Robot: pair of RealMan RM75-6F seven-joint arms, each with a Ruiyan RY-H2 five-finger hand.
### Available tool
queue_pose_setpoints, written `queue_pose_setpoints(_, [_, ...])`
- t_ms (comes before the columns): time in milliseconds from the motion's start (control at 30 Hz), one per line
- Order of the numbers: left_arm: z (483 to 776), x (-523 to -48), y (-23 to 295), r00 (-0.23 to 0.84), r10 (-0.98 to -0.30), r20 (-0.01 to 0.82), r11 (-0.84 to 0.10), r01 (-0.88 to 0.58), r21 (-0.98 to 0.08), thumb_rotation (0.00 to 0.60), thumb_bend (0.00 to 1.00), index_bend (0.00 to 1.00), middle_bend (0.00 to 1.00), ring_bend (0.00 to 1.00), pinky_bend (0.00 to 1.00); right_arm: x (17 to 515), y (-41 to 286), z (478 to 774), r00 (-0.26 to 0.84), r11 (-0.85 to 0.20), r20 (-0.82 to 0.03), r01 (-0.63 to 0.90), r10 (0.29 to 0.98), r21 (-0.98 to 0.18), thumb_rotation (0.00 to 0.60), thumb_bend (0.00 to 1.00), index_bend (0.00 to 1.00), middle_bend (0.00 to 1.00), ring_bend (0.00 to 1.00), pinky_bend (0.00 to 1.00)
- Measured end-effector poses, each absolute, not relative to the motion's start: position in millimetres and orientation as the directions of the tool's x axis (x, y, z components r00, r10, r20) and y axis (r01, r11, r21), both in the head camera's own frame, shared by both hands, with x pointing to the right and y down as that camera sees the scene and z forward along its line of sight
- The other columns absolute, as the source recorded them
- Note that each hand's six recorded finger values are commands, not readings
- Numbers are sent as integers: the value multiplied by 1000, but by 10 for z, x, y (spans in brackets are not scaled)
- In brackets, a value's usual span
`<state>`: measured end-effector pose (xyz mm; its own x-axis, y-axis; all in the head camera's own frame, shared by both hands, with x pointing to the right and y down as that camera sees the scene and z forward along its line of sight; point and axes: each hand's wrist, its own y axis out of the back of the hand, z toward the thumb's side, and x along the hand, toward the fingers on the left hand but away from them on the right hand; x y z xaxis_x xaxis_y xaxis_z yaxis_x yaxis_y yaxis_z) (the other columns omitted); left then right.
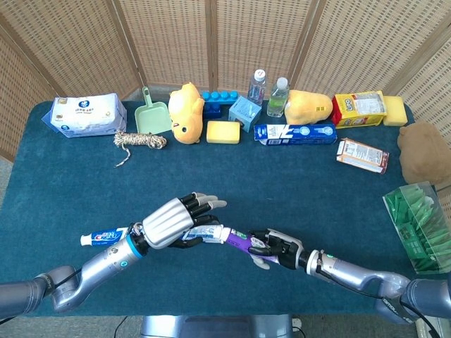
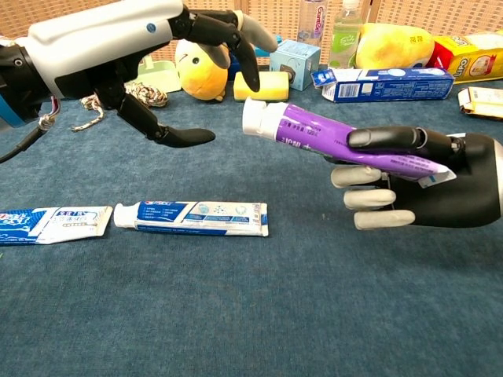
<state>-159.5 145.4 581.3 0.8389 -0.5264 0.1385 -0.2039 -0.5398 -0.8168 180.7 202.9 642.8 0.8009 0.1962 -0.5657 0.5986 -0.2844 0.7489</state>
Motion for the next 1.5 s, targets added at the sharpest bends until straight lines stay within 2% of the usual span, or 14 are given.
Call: queue_pose_setpoints(1500, [5898,-1731,1560,832,-526,178,-566,-186,-803,600,265,332,158,165,232,1894,1901,6449,795,-165,-557,599,242,783,600,391,901,763,743,809])
